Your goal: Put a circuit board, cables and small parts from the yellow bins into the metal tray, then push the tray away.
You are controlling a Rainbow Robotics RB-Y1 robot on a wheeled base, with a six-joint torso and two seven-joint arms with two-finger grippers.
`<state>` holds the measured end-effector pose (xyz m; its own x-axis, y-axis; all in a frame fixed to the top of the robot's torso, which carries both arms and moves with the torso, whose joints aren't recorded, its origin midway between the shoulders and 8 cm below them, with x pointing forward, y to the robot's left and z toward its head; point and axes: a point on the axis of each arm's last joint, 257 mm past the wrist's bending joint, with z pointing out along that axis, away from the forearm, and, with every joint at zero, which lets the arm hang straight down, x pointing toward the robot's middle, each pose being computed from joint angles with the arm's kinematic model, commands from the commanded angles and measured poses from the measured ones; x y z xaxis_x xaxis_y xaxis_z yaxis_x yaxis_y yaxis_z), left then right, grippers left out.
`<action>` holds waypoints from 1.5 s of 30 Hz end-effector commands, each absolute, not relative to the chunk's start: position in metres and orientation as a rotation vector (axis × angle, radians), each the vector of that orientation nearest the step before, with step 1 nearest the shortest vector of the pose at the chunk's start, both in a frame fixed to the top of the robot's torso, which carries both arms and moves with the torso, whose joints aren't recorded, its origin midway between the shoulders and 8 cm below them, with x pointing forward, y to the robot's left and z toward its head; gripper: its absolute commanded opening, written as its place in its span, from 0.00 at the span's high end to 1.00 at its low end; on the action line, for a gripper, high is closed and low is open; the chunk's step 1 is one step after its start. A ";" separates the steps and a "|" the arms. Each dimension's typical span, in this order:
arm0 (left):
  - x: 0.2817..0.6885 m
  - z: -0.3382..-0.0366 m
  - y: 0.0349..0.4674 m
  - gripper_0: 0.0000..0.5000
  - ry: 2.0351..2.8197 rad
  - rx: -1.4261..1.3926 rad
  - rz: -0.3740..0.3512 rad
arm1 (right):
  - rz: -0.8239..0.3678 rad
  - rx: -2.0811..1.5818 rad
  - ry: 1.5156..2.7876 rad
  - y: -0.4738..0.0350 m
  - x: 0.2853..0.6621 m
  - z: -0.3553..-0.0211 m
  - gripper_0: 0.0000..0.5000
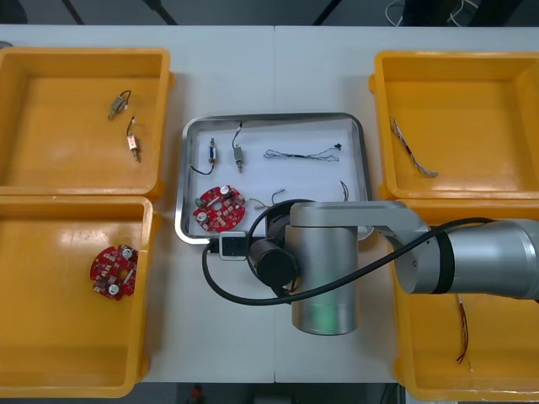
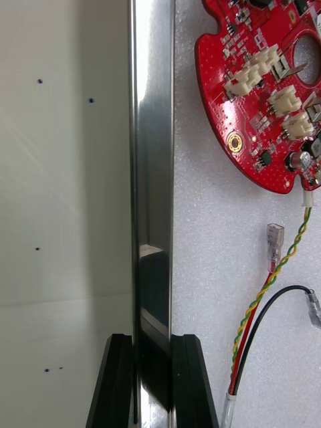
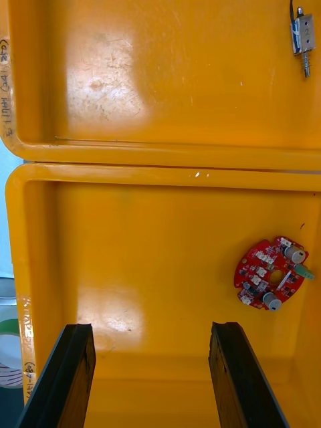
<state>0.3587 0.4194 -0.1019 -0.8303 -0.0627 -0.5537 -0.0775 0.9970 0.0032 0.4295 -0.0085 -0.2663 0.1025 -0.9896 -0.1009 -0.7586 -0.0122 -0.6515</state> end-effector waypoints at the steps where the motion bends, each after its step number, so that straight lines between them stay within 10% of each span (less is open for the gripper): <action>1: 0.355 -0.109 0.415 0.00 2.561 -0.082 0.044 | -0.607 -1.847 1.586 -0.004 0.455 -0.241 1.00; 45: 0.355 -0.109 0.415 0.00 2.561 -0.082 0.044 | -0.646 -1.683 1.416 0.004 0.596 -0.183 1.00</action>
<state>0.3587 0.4193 -0.1018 -0.8302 -0.0621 -0.5540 -0.0770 0.9970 0.0037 0.5889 -0.0129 -0.2066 0.1881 -0.9708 -0.1489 -0.5841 0.0113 -0.8116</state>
